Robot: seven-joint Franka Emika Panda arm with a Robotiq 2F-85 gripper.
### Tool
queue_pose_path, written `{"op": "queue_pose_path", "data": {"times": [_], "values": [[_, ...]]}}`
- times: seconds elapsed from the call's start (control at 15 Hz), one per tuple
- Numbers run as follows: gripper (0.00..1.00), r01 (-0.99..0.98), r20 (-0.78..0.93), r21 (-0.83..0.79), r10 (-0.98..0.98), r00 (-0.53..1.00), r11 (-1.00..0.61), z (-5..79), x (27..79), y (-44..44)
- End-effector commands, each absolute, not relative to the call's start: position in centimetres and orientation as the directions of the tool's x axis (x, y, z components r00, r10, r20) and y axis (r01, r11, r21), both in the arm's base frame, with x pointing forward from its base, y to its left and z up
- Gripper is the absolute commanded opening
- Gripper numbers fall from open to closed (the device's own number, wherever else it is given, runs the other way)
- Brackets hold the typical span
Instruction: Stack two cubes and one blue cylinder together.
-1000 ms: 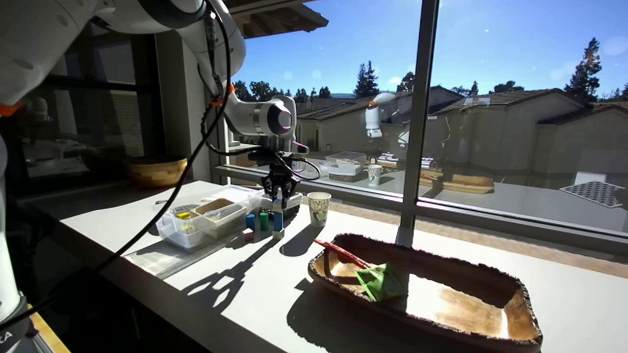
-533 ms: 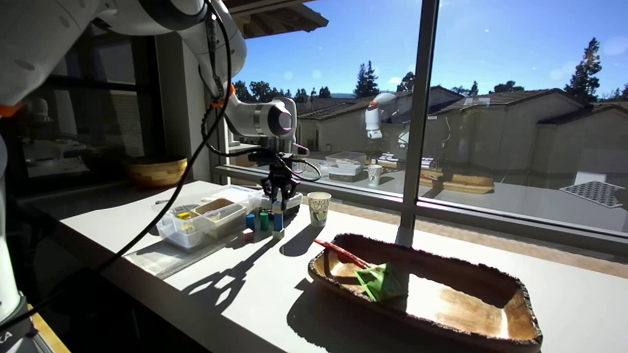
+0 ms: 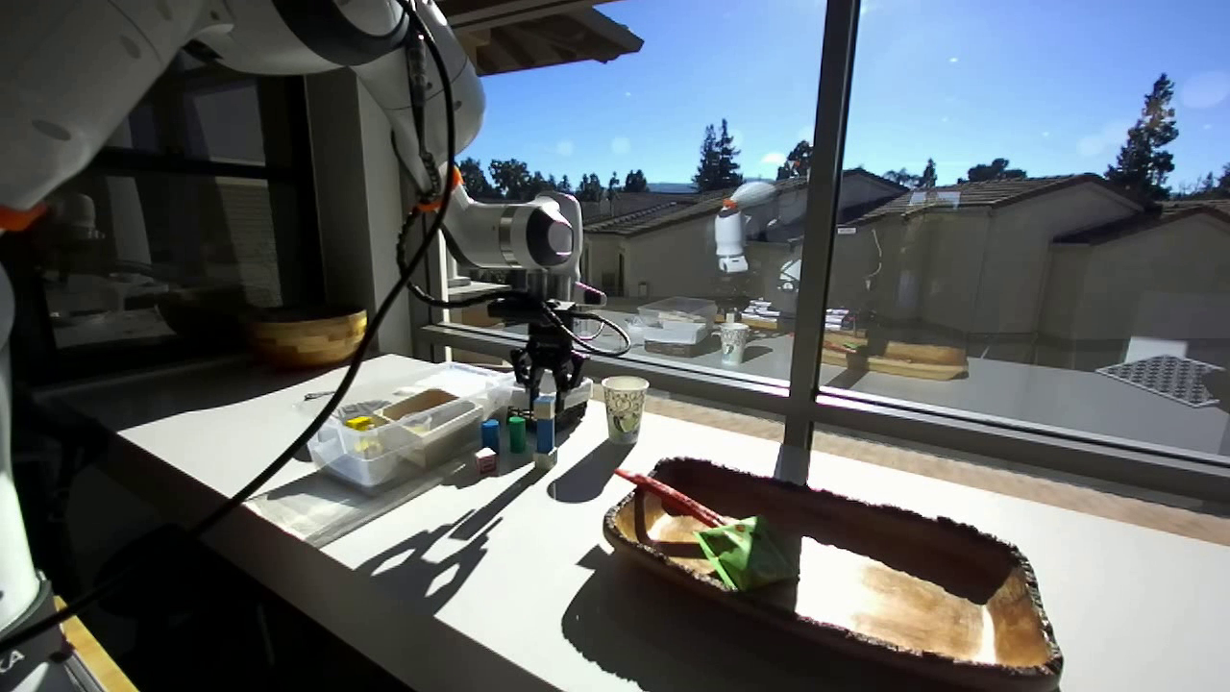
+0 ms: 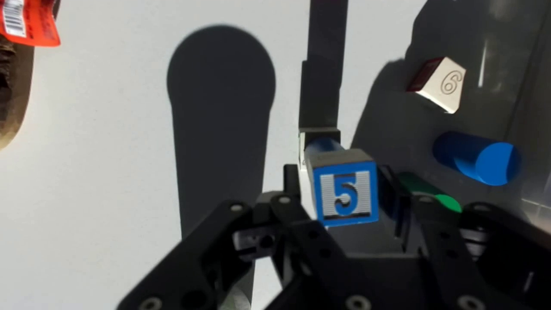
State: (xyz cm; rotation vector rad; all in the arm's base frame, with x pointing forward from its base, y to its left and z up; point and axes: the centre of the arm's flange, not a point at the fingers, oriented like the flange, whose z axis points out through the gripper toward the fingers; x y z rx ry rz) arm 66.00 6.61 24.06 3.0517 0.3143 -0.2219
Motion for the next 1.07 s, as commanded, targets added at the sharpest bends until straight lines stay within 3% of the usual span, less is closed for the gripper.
{"op": "queue_pose_path", "data": {"times": [0.0, 0.2, 1.0], "values": [[0.80, 0.222, -0.173, 0.061, 0.208, 0.963, -0.973, 24.0, 66.5, 6.7], [0.99, 0.215, -0.151, 0.061, 0.204, 0.967, -0.975, 24.6, 66.4, 6.7], [1.00, 0.144, 0.028, 0.097, 0.147, 0.989, -0.985, 33.9, 63.3, 4.9]]}}
